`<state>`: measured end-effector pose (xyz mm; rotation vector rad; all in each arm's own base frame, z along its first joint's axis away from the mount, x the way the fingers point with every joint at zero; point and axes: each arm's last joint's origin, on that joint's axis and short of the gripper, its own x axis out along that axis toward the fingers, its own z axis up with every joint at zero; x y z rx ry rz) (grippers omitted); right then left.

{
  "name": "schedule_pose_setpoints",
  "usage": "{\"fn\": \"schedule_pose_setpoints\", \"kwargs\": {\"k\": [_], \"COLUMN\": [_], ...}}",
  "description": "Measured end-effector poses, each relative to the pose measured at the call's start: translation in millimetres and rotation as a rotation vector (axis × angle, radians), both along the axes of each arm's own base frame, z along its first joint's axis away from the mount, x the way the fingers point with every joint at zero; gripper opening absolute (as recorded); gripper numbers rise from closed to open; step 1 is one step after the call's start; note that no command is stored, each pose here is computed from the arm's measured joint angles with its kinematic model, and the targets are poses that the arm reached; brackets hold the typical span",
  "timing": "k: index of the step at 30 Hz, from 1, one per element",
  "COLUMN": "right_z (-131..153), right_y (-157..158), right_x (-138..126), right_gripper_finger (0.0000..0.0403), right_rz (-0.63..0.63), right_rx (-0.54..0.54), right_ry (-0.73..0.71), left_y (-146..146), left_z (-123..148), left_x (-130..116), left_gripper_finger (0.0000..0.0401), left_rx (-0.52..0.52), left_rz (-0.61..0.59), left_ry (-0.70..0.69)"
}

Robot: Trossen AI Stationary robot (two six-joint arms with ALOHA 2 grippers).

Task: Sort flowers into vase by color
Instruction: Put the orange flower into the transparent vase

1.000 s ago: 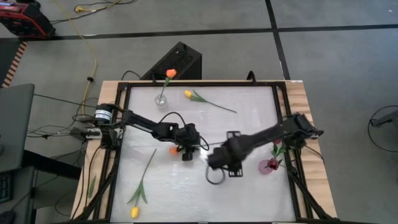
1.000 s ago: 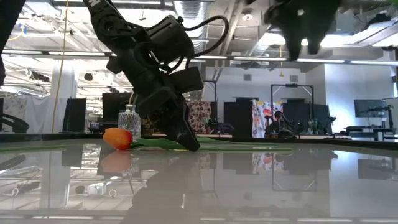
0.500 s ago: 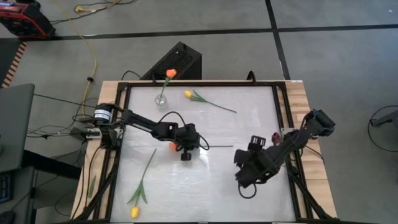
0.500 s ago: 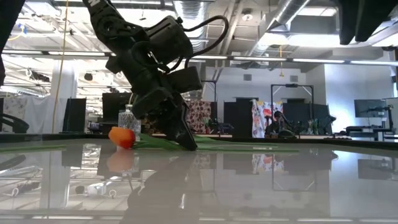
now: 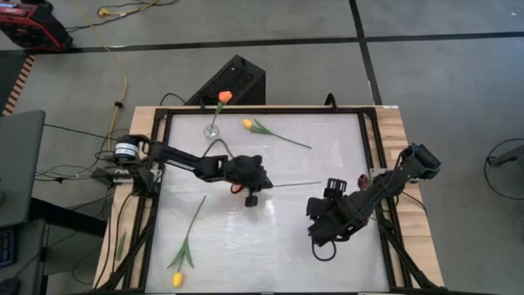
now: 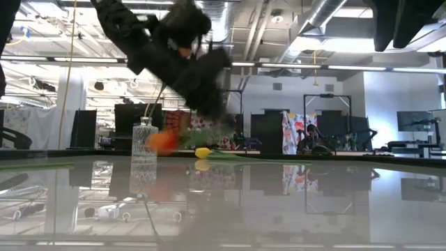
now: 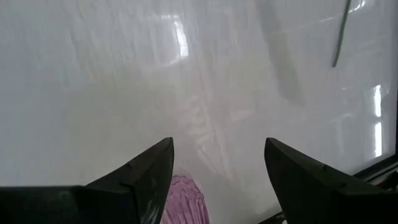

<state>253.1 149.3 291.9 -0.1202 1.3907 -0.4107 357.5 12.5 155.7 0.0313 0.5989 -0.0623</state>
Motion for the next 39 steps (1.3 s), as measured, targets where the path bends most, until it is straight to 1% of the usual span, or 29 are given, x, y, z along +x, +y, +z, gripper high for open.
{"fn": "schedule_pose_setpoints", "kwargs": {"k": [3, 6, 9, 11, 13, 16, 17, 19, 22, 24, 27, 31, 32, 34, 35, 39], "right_z": [-0.1, -0.3, -0.7, -1.1, -1.2, -1.2, -1.2, -1.2, -1.2, -1.3, -1.3, -1.5, -1.4, -1.4, -1.4, -1.4], "right_y": [2.4, 4.0, 5.3, 6.1, 6.5, 6.7, 6.6, 6.7, 6.7, 7.3, 8.1, 9.3, 9.4, 9.4, 9.4, 9.5], "right_x": [-1.1, -1.8, -2.3, -2.1, -1.4, -0.9, -0.9, -0.8, -0.2, 0.4, 1.4, 2.6, 2.8, 2.7, 2.7, 2.8], "right_gripper_finger": [0.0276, 0.0276, 0.0276, 0.0276, 0.0276, 0.0276, 0.0276, 0.0276, 0.0276, 0.0276, 0.0276, 0.0276, 0.0276, 0.0276, 0.0276, 0.0276], "right_rz": [0.001, -0.015, -0.033, -0.047, -0.051, -0.052, -0.052, -0.055, -0.055, -0.055, -0.055, -0.055, -0.055, -0.055, -0.055, -0.054], "right_rx": [0.004, 0.018, 0.054, 0.078, 0.089, 0.093, 0.093, 0.094, 0.098, 0.108, 0.118, 0.139, 0.141, 0.140, 0.141, 0.141], "right_ry": [-0.003, -0.007, 0.006, 0.013, 0.008, 0.004, 0.005, 0.003, -0.002, -0.005, -0.013, -0.020, -0.023, -0.021, -0.021, -0.022], "left_y": [2.5, 10.7, 19.8, 25.0, 29.0, 31.4, 31.2, 29.6, 28.9, 30.1, 32.9, 36.8, 37.3, 37.1, 37.5, 40.2], "left_z": [22.5, 38.4, 54.3, 56.4, 59.8, 68.4, 72.2, 79.3, 85.7, 92.3, 99.5, 124.8, 132.1, 142.2, 146.5, 171.0], "left_x": [4.7, 5.2, 0.3, -4.8, -7.9, -16.2, -19.5, -26.9, -25.2, -19.7, -8.9, 4.0, 5.5, 7.9, 9.1, 12.5], "left_gripper_finger": [0.0000, 0.0000, 0.0000, 0.0000, 0.0000, 0.0000, 0.0000, 0.0000, 0.0000, 0.0000, 0.0000, 0.0000, 0.0000, 0.0000, 0.0000, 0.0000], "left_rx": [-0.050, -0.137, -0.221, -0.298, -0.365, -0.455, -0.468, -0.458, -0.448, -0.495, -0.640, -0.872, -0.906, -0.933, -0.963, -1.183], "left_rz": [-0.032, -0.075, -0.086, -0.078, -0.039, -0.025, -0.035, -0.070, -0.037, -0.001, 0.003, -0.090, -0.098, -0.090, -0.079, -0.088], "left_ry": [-0.252, -0.464, -0.675, -0.743, -0.792, -0.919, -0.972, -1.078, -1.109, -1.144, -1.156, -1.178, -1.196, -1.237, -1.255, -1.319]}}
